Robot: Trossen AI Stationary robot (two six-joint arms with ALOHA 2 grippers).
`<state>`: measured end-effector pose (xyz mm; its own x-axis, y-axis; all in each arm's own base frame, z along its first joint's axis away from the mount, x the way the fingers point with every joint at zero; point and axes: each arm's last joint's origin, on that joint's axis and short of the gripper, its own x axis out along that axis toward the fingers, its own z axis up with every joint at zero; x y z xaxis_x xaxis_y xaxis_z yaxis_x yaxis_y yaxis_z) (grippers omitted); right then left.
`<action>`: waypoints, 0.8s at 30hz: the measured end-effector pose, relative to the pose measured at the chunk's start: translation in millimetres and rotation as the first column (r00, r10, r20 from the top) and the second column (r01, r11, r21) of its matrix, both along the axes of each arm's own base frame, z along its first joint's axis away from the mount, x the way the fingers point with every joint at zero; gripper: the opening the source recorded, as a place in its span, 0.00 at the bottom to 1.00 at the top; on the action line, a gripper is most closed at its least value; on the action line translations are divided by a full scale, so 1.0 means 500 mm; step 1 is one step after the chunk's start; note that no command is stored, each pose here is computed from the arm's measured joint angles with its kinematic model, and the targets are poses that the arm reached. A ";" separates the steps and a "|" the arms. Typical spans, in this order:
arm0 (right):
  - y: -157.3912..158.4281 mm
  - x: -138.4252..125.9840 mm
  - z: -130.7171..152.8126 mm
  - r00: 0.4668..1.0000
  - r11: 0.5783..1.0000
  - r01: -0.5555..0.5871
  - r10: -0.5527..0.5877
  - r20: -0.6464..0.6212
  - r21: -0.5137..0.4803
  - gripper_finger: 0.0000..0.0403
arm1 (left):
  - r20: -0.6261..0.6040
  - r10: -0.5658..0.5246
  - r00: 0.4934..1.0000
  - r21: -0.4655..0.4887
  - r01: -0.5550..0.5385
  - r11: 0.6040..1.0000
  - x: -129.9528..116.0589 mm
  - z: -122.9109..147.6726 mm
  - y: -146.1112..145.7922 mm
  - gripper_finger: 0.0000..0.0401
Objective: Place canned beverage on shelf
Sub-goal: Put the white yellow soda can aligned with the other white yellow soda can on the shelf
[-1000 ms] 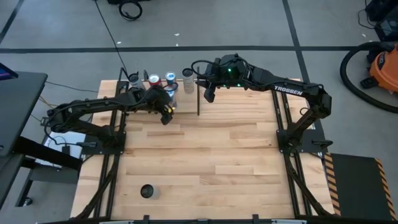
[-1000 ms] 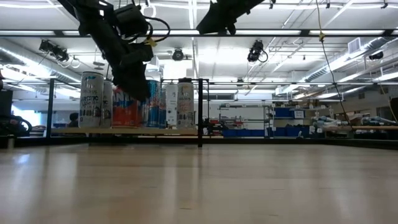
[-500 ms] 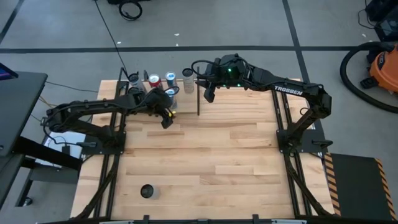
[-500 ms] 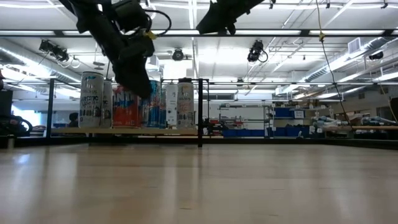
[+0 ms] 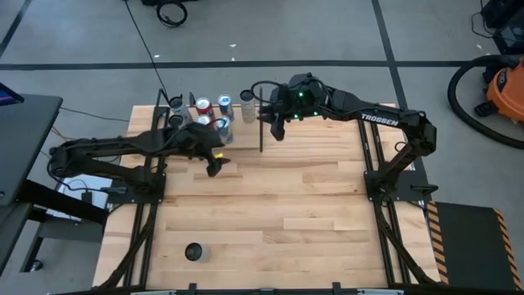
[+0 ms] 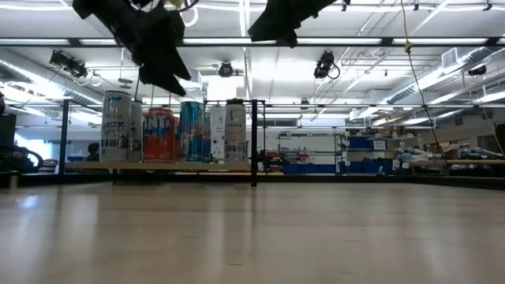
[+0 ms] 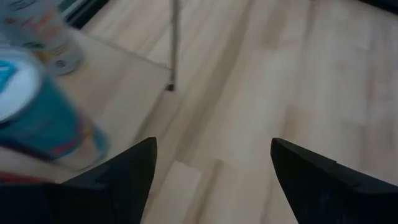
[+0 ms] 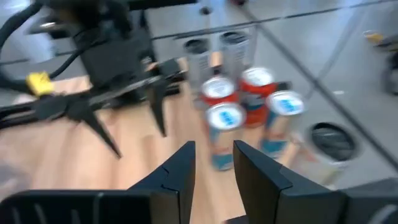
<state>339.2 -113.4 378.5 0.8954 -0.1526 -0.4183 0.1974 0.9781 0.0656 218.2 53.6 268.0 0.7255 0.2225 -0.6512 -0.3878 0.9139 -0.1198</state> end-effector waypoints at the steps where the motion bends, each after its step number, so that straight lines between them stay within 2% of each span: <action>1: 0.006 0.001 -0.001 1.000 1.000 -0.019 0.019 -0.005 0.014 0.29 | 0.010 -0.018 1.000 0.002 0.018 1.000 0.001 0.003 -0.009 0.79; 8: 0.062 0.014 -0.006 0.995 0.994 -0.098 0.099 -0.025 0.050 0.29 | 0.039 -0.119 0.992 -0.035 0.120 0.992 0.010 0.007 -0.069 0.79; 13: 0.117 0.017 -0.021 0.977 0.983 -0.174 0.179 -0.112 0.054 0.29 | 0.053 -0.175 0.983 -0.092 0.179 0.980 0.011 0.007 -0.117 0.79; 17: 0.159 0.015 -0.032 0.967 0.985 -0.165 0.173 -0.189 0.057 0.29 | 0.065 -0.216 0.974 -0.143 0.223 0.964 0.009 0.007 -0.156 0.79; 20: 0.186 0.009 -0.043 0.949 0.983 -0.174 0.184 -0.256 0.059 0.29 | 0.070 -0.257 0.964 -0.146 0.265 0.953 0.006 0.008 -0.180 0.79; 24: 0.220 0.007 -0.046 0.946 0.987 -0.153 0.161 -0.282 0.051 0.29 | 0.076 -0.269 0.960 -0.185 0.279 0.942 0.002 0.008 -0.203 0.79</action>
